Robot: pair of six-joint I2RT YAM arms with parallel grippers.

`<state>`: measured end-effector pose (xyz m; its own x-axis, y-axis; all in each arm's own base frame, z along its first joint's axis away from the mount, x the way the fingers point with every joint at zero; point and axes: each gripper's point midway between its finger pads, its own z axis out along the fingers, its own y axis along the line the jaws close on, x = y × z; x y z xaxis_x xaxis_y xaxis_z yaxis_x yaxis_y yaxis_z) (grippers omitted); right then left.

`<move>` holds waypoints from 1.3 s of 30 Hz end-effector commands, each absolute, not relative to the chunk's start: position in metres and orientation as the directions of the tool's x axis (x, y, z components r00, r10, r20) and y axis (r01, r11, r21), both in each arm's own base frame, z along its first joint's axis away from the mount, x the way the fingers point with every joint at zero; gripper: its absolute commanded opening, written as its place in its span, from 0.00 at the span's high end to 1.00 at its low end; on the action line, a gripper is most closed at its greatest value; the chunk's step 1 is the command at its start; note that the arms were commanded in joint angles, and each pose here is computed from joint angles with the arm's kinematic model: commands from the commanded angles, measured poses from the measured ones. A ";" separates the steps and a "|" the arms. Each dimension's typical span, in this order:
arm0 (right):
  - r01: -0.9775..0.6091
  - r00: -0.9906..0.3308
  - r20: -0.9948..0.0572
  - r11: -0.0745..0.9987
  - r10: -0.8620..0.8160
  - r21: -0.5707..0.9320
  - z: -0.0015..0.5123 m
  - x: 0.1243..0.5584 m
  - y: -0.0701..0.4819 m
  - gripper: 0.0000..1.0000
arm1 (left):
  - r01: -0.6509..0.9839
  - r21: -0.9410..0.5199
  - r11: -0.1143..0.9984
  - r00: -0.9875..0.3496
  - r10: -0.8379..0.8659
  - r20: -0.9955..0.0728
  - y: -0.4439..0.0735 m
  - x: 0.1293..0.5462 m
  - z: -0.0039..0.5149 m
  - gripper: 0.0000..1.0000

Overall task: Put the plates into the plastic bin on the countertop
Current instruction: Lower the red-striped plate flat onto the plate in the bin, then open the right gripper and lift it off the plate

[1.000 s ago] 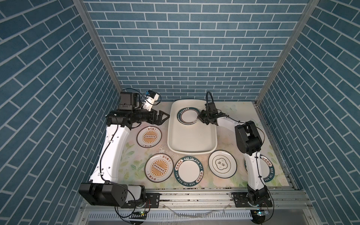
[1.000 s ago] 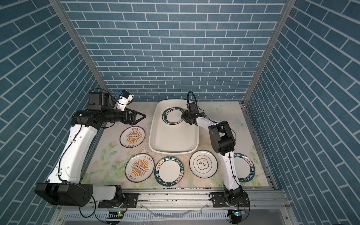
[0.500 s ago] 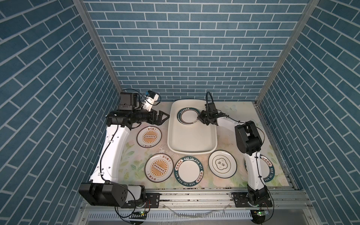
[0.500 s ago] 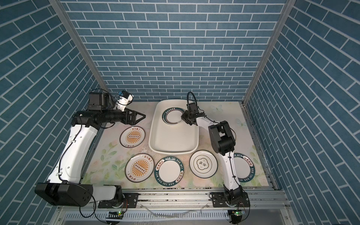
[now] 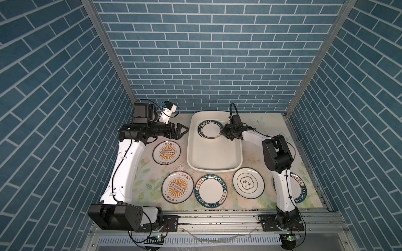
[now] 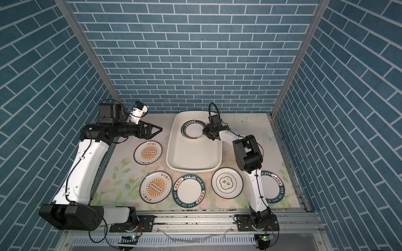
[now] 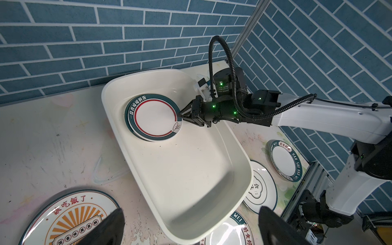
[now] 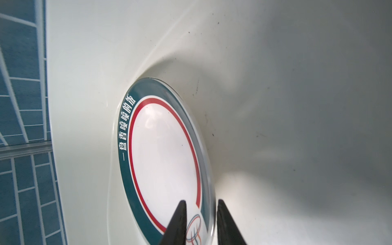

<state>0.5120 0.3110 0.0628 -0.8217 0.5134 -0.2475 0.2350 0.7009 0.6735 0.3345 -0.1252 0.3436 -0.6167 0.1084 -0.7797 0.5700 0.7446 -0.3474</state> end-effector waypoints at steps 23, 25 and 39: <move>0.246 -0.842 -0.203 0.689 0.500 0.682 0.054 0.511 0.323 0.82 | 0.493 -0.371 0.787 -0.636 0.035 -0.771 -0.108 0.341 0.339 0.00; 0.244 -0.842 -0.203 0.689 0.500 0.683 0.054 0.511 0.323 0.82 | 0.483 -0.374 0.792 -0.638 0.026 -0.769 -0.106 0.343 0.339 0.00; 0.114 -0.808 -0.360 0.724 0.467 0.681 0.138 0.502 0.305 0.74 | 0.111 -0.515 0.850 -0.709 -0.296 -0.640 -0.006 0.375 0.306 0.00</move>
